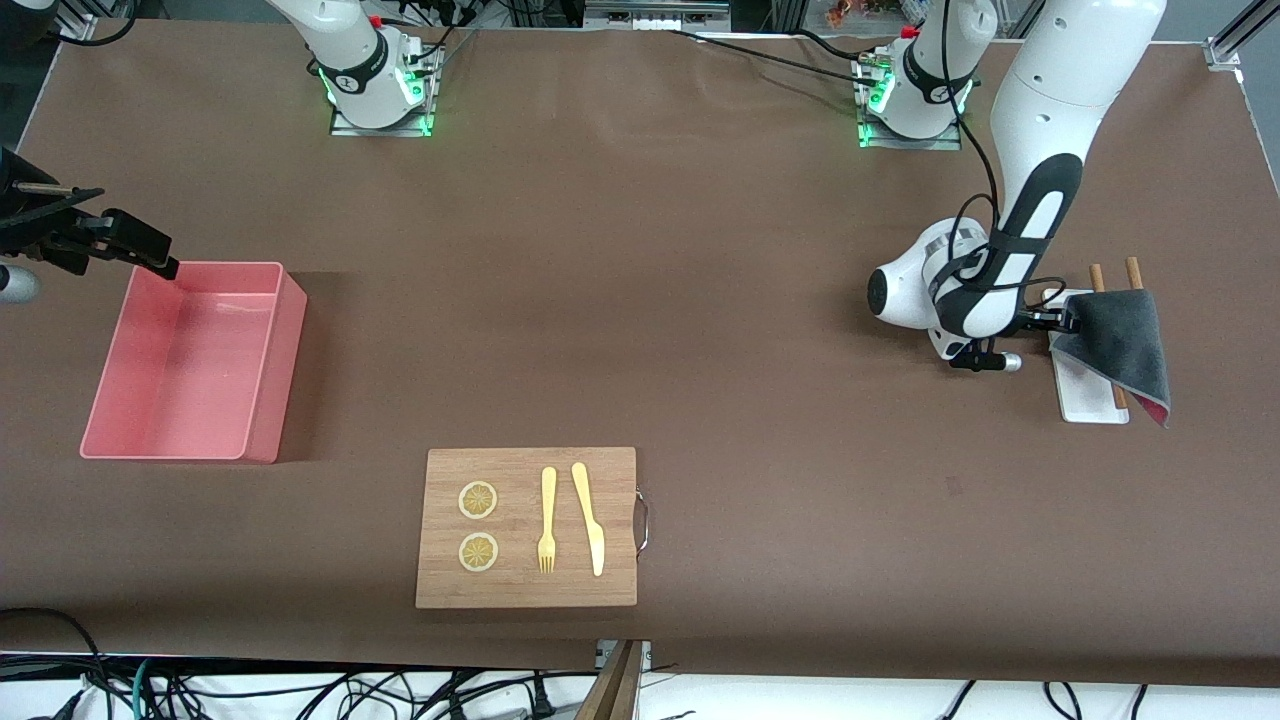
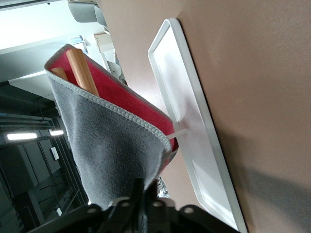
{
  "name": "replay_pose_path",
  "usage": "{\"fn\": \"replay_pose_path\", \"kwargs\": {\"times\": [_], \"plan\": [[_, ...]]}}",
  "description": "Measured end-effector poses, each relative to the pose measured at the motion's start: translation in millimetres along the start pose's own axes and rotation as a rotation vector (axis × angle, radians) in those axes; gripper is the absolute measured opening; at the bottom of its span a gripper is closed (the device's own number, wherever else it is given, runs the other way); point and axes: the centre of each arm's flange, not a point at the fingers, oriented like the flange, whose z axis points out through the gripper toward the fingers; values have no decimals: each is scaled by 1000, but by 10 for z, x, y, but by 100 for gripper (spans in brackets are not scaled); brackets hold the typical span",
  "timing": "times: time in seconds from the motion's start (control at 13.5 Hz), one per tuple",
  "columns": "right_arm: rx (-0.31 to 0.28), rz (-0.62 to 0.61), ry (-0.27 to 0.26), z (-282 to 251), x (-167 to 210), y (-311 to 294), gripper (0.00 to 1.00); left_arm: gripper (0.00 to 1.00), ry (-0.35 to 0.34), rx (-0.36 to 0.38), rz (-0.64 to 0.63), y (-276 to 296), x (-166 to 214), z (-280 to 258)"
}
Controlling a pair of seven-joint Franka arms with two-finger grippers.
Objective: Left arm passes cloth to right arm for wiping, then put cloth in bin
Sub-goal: 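Grasp the grey cloth edge with the left gripper, then lift the cloth with the left gripper while the right gripper approaches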
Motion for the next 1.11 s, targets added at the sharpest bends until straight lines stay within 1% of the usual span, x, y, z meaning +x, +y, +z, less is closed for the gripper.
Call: {"fn": "replay_pose_path", "kwargs": {"times": [0.07,0.52,0.67,0.74,0.96,1.11], "plan": [[0,0,0,1,1,0,100,2,0,0,0,0,0,0],[0,0,-1,20,14,-1,100,2,3,0,1,-37,23,-15],[1,0,19,4,37,-2,100,2,9,-4,28,-167,80,-57],[2,0,25,-1,43,-3,100,2,-1,-22,39,-261,109,-95],[2,0,29,-1,50,-4,100,2,-48,-134,70,-565,189,-309],[2,0,19,51,65,-6,100,2,-65,-249,92,-734,238,-575]]}}
